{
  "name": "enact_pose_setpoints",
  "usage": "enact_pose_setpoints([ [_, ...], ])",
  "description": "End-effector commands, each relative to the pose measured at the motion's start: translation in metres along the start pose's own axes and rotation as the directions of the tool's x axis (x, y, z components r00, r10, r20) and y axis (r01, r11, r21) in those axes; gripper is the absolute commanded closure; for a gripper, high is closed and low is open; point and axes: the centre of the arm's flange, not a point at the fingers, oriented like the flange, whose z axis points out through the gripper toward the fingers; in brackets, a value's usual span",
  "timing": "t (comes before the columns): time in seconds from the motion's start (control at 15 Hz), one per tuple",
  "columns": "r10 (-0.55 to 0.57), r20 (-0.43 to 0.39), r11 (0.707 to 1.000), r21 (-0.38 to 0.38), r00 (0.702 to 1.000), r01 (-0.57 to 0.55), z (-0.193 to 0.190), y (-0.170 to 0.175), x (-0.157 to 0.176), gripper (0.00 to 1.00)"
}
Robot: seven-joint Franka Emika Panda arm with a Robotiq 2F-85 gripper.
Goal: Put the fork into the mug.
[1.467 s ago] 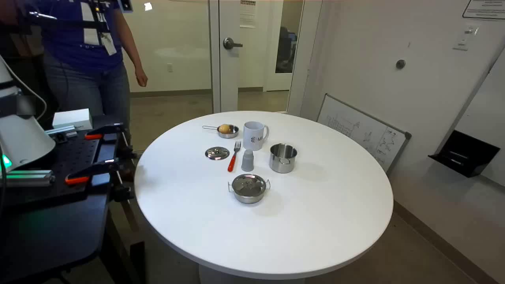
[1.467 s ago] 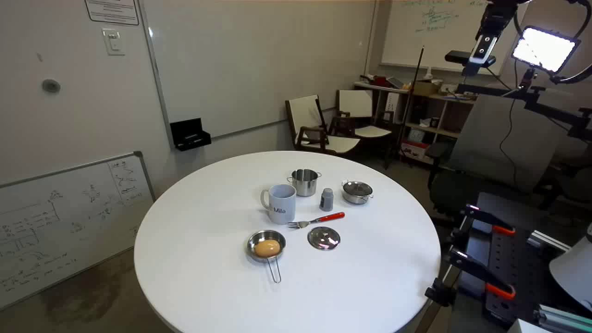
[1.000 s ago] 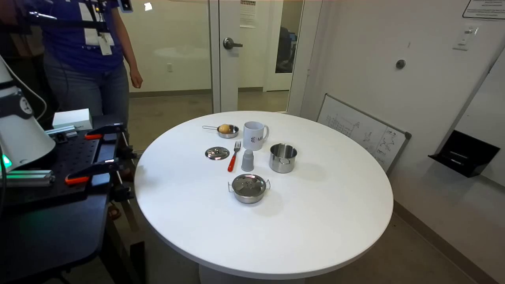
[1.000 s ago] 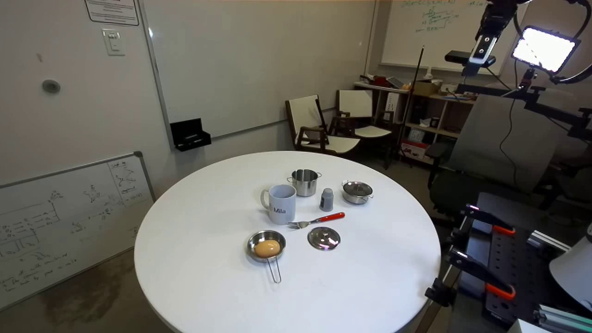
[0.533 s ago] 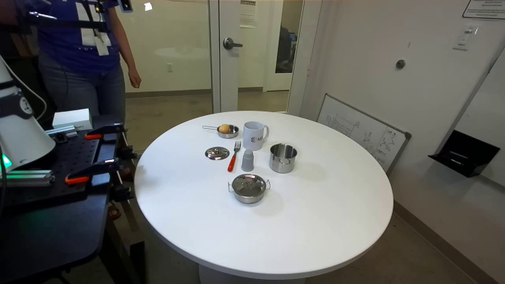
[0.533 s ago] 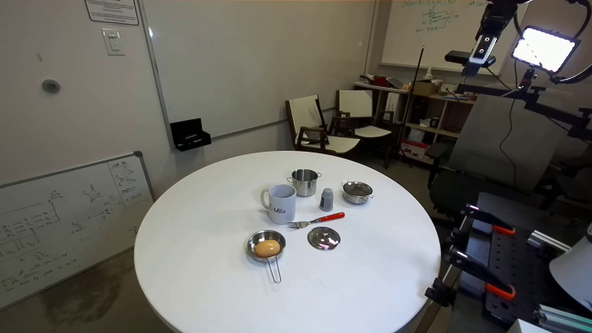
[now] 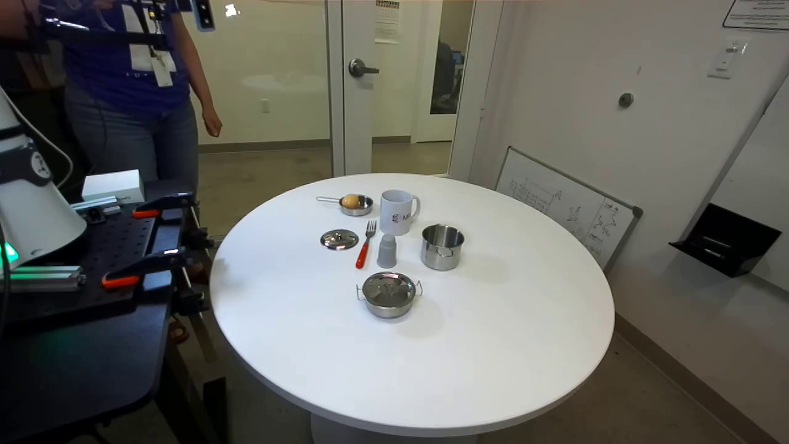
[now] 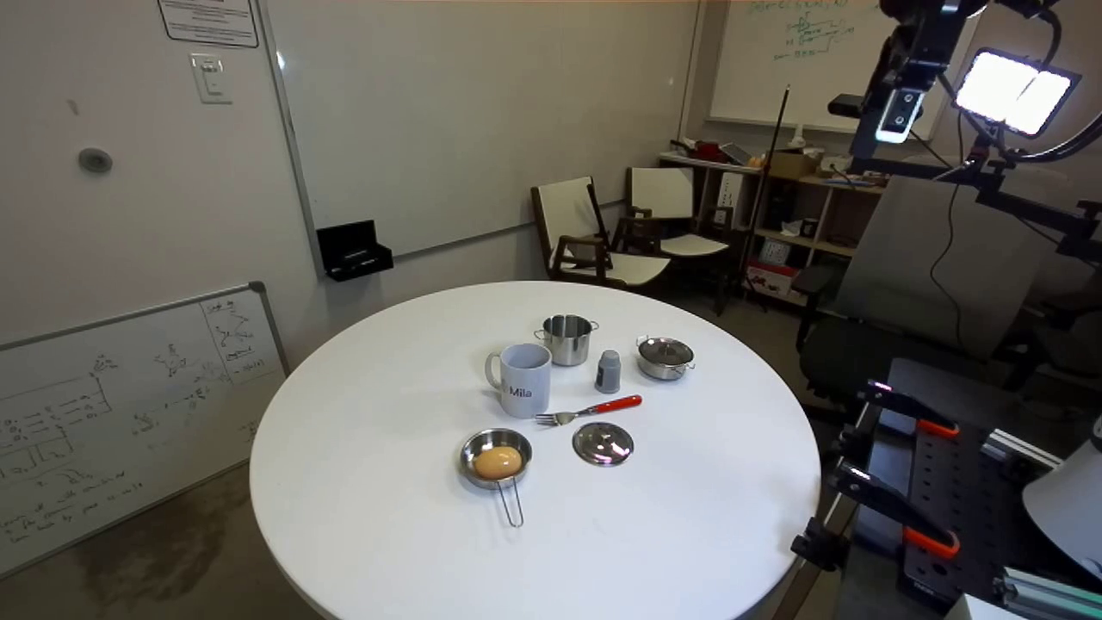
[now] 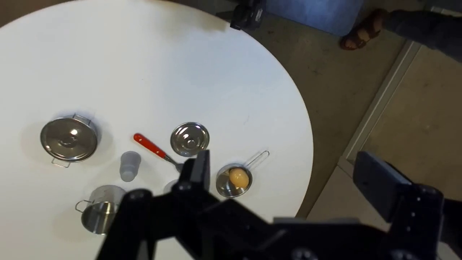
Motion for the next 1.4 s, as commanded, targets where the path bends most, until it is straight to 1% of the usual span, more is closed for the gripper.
enact_pose_setpoints([
  [0.0,-0.157,0.071,0.987,-0.025,0.985,0.159,0.03,-0.006,0.032,0.0],
  [0.13,-0.203,0.097,0.976,-0.056,0.974,0.209,0.052,-0.011,0.051,0.0],
  [0.33,-0.224,0.13,0.957,-0.157,0.966,0.243,0.087,-0.009,0.078,0.0],
  [0.47,-0.264,0.148,0.939,-0.186,0.953,0.289,0.11,-0.01,0.095,0.0],
  [0.53,-0.279,0.158,0.931,-0.195,0.947,0.307,0.121,-0.009,0.103,0.0],
  [0.6,-0.301,0.165,0.927,-0.182,0.939,0.329,0.134,-0.01,0.112,0.0],
  [0.73,-0.308,0.17,0.932,-0.143,0.936,0.333,0.153,-0.01,0.124,0.0],
  [0.8,-0.303,0.183,0.934,-0.138,0.935,0.33,0.159,-0.01,0.127,0.0],
  [0.87,-0.287,0.166,0.936,-0.161,0.943,0.313,0.143,-0.015,0.098,0.0],
  [1.0,-0.284,0.186,0.937,-0.154,0.941,0.314,0.153,-0.013,0.102,0.0],
  [1.2,-0.284,0.175,0.937,-0.159,0.943,0.312,0.148,-0.013,0.102,0.0],
  [1.27,-0.252,0.221,0.939,-0.181,0.942,0.293,0.155,-0.009,0.105,0.0],
  [1.33,-0.254,0.236,0.937,-0.178,0.938,0.299,0.163,-0.007,0.108,0.0],
])
